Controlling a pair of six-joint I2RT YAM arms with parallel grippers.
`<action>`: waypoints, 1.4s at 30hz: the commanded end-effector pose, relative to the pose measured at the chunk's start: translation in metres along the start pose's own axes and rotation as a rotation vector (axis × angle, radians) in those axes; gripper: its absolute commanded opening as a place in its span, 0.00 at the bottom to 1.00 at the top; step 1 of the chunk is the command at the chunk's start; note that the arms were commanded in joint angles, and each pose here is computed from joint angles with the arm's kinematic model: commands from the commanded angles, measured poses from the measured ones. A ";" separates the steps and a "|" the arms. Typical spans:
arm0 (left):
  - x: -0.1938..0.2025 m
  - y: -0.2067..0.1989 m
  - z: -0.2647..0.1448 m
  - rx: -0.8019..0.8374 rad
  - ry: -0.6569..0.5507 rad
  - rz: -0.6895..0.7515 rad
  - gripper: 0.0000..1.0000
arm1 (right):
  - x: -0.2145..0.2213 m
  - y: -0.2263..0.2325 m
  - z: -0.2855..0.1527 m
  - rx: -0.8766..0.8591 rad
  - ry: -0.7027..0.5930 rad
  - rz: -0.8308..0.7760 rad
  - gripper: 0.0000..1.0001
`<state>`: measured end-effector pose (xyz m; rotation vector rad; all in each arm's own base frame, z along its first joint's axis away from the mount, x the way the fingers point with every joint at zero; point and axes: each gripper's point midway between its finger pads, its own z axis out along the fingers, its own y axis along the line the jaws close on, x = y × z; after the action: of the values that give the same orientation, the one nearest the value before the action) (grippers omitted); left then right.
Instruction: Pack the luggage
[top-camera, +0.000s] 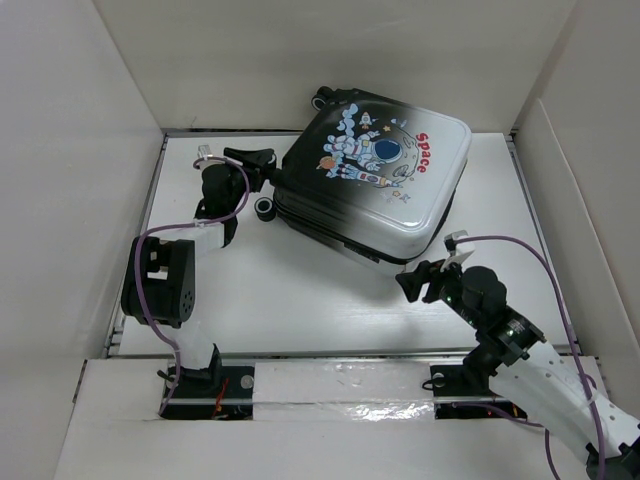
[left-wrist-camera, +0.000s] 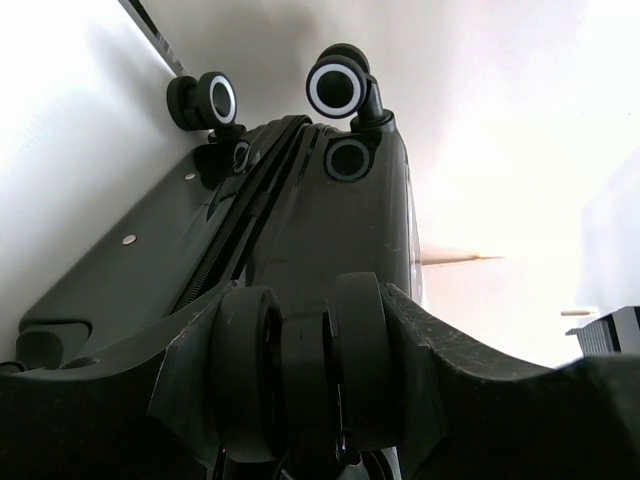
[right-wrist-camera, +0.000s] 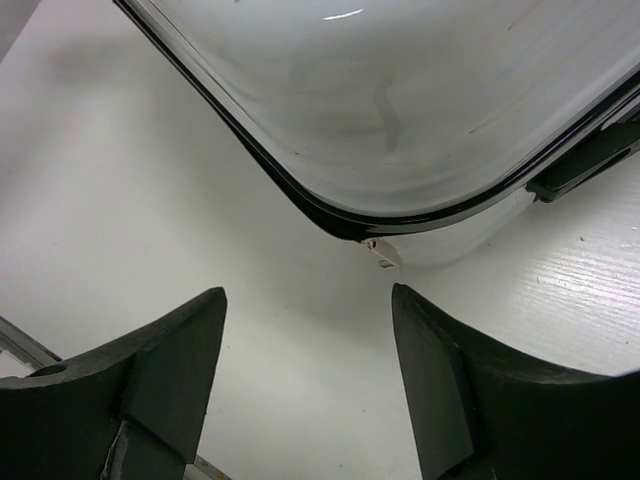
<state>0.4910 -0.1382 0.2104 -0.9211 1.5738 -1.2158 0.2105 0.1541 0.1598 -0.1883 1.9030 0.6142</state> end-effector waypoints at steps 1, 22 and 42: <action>0.005 -0.047 -0.010 0.159 0.023 0.034 0.00 | -0.003 0.004 -0.001 -0.022 -0.018 0.004 0.72; -0.001 -0.004 -0.147 0.103 -0.181 0.272 0.00 | -0.103 0.008 0.052 -0.083 -0.144 -0.186 0.68; 0.005 -0.027 -0.177 0.178 -0.171 0.270 0.00 | -0.043 -0.046 0.033 0.058 -0.148 -0.045 0.10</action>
<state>0.3191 -0.0926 0.2169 -0.8277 1.4346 -1.0596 0.2597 0.1308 0.1662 -0.1976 1.8110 0.5427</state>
